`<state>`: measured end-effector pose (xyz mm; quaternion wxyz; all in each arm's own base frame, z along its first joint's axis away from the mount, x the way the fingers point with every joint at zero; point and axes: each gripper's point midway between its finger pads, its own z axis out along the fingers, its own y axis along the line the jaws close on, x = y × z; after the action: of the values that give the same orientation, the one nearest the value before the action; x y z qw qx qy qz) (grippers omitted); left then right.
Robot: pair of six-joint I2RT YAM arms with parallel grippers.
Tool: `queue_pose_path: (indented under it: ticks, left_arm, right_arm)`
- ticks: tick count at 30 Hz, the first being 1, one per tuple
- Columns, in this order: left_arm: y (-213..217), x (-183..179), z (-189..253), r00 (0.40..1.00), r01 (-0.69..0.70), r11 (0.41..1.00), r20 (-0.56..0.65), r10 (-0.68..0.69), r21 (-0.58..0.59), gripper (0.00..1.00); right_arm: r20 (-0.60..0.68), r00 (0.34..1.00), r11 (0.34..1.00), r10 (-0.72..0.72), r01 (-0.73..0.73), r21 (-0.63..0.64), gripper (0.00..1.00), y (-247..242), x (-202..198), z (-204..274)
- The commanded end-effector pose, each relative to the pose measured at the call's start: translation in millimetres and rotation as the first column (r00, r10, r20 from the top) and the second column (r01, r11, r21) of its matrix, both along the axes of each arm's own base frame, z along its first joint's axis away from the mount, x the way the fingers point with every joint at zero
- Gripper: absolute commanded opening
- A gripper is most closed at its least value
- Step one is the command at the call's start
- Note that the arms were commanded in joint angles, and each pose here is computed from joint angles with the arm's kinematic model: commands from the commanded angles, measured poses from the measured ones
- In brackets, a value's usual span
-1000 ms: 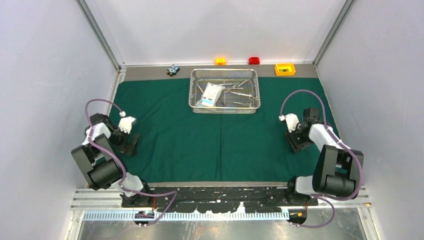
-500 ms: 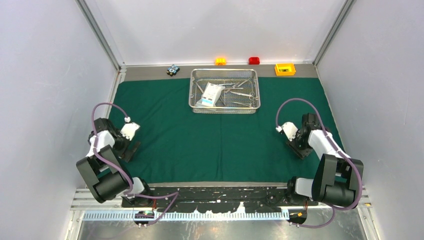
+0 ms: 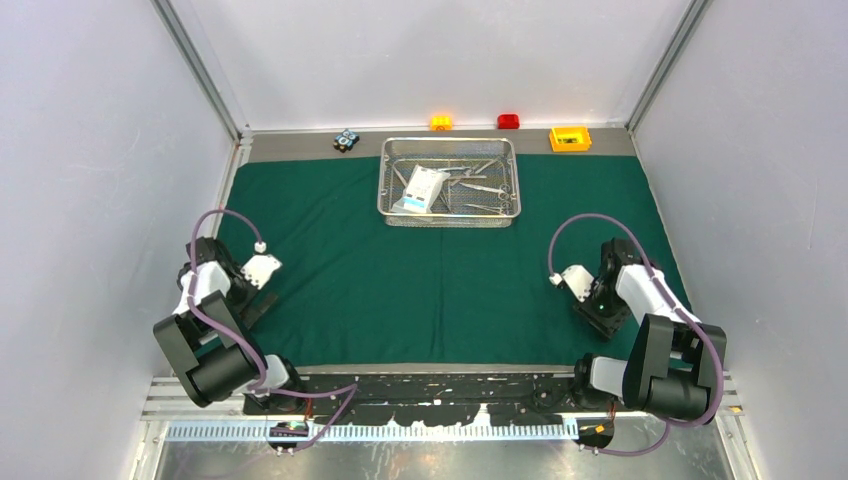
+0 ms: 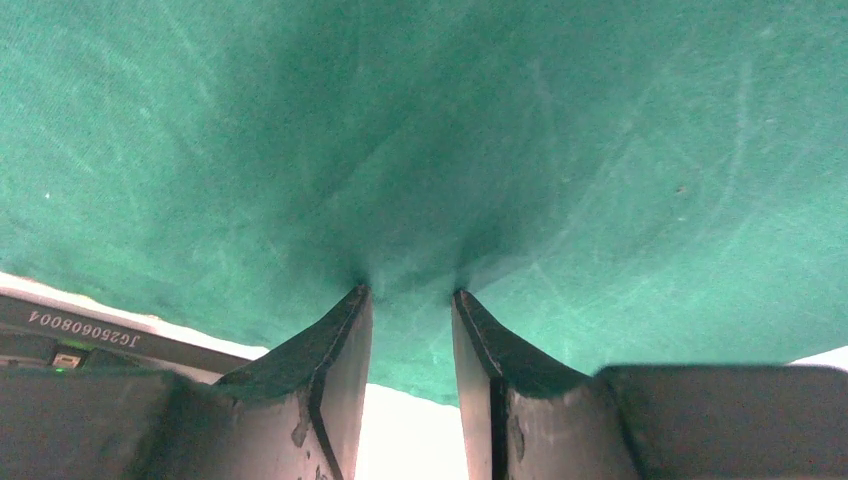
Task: Open and lay out the surgical kit
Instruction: Smooth out the surgical kit at the center of the board.
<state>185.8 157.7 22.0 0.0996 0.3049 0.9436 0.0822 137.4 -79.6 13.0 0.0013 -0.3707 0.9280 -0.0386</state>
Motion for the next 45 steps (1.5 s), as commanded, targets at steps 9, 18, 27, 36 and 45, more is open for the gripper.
queue_pose_path:
  ticks: [9,18,27,36,45]
  left_arm:
    - [1,-31,18,0.981,0.061,0.998,-0.184,-0.064,-0.020,1.00]
    - [-18,98,82,0.969,-0.148,0.933,0.142,0.204,-0.328,1.00]
    - [-29,277,89,0.872,-0.268,0.871,0.280,0.401,-0.413,1.00]
    - [-30,374,37,0.875,-0.301,0.915,0.302,0.377,-0.270,0.97]
    - [2,371,-9,0.906,-0.330,0.943,0.264,0.331,-0.048,0.92]
  right_arm:
    - [0.133,0.991,1.000,-0.011,0.010,0.008,0.41,-3,29,54]
    - [0.349,0.914,0.972,-0.207,0.150,0.183,0.41,2,123,94]
    - [0.356,0.882,0.949,-0.309,0.260,0.180,0.41,-16,167,74]
    - [0.334,0.888,0.949,-0.316,0.291,0.124,0.41,-26,159,60]
    - [0.323,0.886,0.943,-0.334,0.315,0.110,0.41,-31,148,49]
